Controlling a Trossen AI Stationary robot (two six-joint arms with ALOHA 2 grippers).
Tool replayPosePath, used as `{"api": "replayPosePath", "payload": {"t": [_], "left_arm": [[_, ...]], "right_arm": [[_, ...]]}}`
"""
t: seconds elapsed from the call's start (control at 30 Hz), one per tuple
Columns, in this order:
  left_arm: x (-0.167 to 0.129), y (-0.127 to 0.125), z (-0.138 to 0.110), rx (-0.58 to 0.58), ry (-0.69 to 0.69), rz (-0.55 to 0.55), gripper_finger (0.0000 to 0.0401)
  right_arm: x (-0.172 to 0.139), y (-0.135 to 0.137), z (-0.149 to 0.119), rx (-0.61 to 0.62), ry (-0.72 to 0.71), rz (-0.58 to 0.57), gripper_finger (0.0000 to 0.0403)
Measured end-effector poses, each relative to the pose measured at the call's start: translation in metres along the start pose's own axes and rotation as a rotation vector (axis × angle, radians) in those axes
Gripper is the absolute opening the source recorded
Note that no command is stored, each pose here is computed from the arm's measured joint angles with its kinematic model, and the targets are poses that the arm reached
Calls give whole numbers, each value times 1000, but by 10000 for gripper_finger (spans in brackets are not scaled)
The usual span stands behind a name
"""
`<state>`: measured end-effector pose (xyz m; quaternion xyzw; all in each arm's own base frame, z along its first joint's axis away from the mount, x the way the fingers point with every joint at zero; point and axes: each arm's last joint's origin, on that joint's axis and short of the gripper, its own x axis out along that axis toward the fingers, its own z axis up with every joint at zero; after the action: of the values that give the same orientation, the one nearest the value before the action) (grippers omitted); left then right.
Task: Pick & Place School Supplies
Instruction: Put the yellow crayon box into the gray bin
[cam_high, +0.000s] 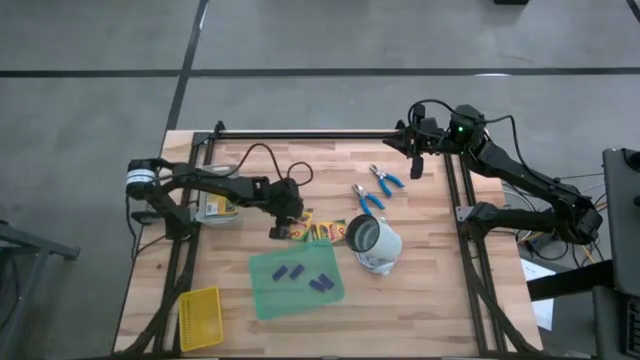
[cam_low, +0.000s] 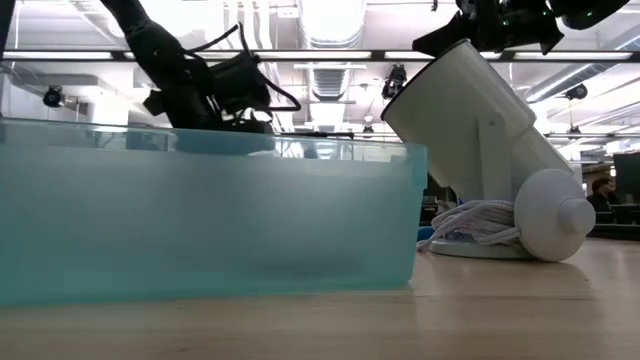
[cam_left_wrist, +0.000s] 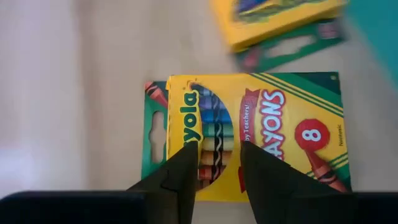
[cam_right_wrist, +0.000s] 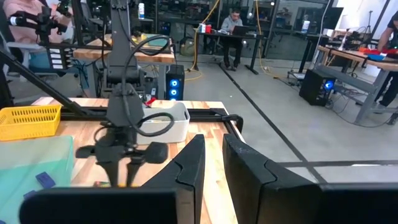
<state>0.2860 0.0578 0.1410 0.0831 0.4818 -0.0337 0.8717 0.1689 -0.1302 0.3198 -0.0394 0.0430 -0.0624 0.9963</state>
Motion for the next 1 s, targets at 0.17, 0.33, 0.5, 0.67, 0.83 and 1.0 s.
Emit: {"api": "replayPosePath", "payload": {"t": [0.17, 0.33, 0.5, 0.67, 0.83, 1.0], "left_arm": [[1, 16, 1, -66, 47, 40, 124], [7, 34, 0, -146, 73, 68, 124], [11, 55, 7, -219, 76, 140, 124], [11, 76, 17, -249, 70, 195, 124], [17, 90, 19, -255, 82, 198, 124], [22, 106, 17, -287, 89, 218, 124]], "right_arm": [[0, 0, 0, -1, 0, 0, 57], [0, 0, 0, 1, 0, 0, 57], [0, 0, 0, 2, 1, 0, 57], [0, 0, -3, 18, 24, 4, 57], [0, 1, -7, 46, 63, 9, 57], [-1, 2, -11, 70, 98, 14, 57]]}}
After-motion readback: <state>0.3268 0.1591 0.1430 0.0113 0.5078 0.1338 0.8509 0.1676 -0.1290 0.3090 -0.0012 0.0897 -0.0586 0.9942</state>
